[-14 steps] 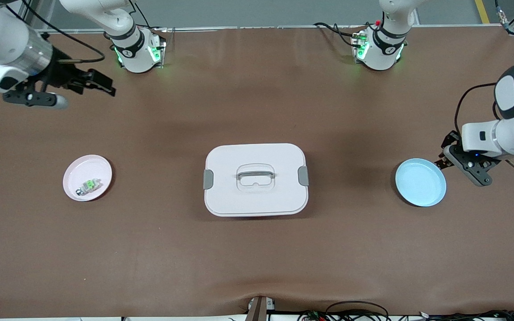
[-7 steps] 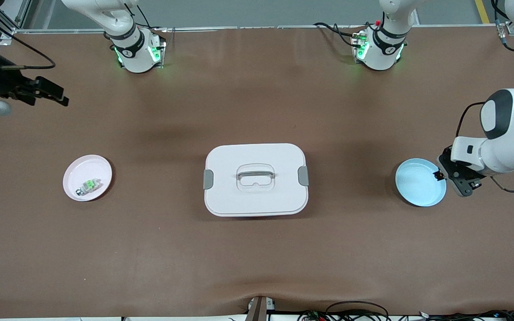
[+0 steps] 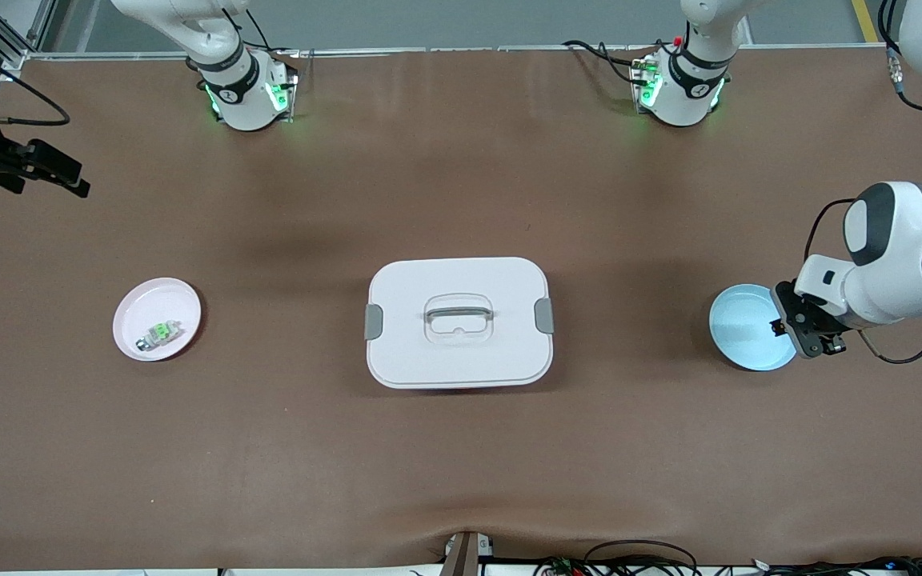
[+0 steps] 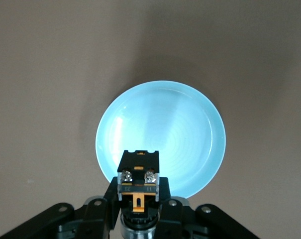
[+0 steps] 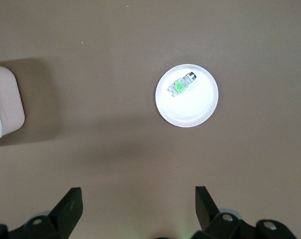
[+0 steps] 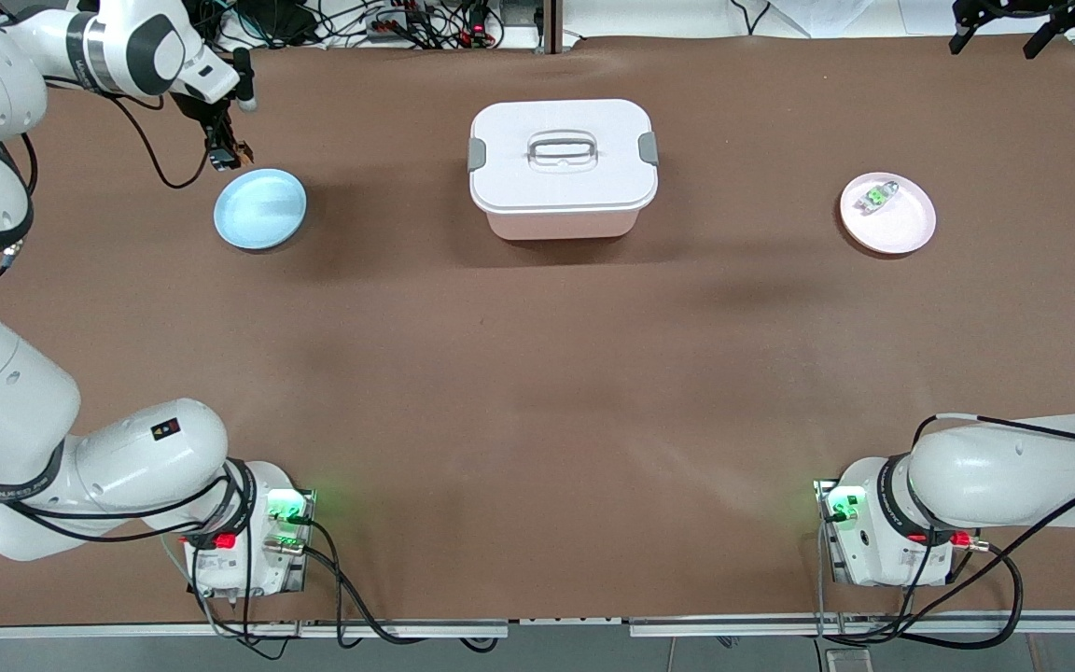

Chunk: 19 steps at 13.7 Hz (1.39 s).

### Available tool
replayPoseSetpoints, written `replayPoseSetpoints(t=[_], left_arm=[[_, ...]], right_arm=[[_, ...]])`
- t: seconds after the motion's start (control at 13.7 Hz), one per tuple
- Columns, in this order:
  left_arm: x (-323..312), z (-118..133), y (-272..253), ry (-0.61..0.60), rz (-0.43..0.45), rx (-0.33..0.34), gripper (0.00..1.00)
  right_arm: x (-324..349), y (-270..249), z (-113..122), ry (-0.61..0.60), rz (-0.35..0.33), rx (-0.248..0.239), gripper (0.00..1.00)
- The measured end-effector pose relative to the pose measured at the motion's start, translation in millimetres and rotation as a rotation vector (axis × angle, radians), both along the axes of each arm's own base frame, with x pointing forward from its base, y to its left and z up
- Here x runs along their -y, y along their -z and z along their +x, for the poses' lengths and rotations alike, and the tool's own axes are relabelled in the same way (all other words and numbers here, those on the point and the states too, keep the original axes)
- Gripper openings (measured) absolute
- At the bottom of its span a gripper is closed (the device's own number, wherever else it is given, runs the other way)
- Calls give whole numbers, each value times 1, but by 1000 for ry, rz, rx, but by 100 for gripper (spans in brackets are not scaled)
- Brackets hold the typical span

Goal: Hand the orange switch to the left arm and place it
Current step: 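Lower the switch onto the light-blue plate with the left gripper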

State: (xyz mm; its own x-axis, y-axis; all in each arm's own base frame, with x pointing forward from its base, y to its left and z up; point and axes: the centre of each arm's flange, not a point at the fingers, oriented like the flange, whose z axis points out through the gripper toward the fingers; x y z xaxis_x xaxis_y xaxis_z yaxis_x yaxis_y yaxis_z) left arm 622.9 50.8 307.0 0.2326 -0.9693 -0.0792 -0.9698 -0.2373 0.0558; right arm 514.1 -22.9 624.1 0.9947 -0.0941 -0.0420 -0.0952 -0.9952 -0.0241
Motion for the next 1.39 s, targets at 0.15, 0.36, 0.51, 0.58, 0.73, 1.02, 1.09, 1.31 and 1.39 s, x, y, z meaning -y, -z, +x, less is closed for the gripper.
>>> replayPoseSetpoints(t=[0.15,0.36,0.51,0.58,0.73,1.02,1.09,1.31,1.39], left_arm=[[-4,0,15,25,-13,-15,34],[-11,-2,35,63,-16,-41,34],[-10,-4,52,92,-14,-57,34],[-8,-4,61,103,-16,-54,34],[-3,-7,77,117,-27,-51,34],[0,-12,92,142,-22,-68,34],[0,-13,95,151,-16,-73,34],[1,-16,107,178,-2,-91,34],[2,-18,110,181,-2,-97,34]], right_arm=[[4,-5,3,8,-2,5,100],[10,-6,4,19,-2,7,100],[10,-6,4,20,-2,7,100],[10,-6,4,20,-2,7,100],[13,-6,4,24,-2,8,100],[24,-9,3,46,-3,14,100],[26,-10,3,50,-3,14,100],[30,-11,3,60,-6,18,100],[29,-12,3,59,-7,20,100]])
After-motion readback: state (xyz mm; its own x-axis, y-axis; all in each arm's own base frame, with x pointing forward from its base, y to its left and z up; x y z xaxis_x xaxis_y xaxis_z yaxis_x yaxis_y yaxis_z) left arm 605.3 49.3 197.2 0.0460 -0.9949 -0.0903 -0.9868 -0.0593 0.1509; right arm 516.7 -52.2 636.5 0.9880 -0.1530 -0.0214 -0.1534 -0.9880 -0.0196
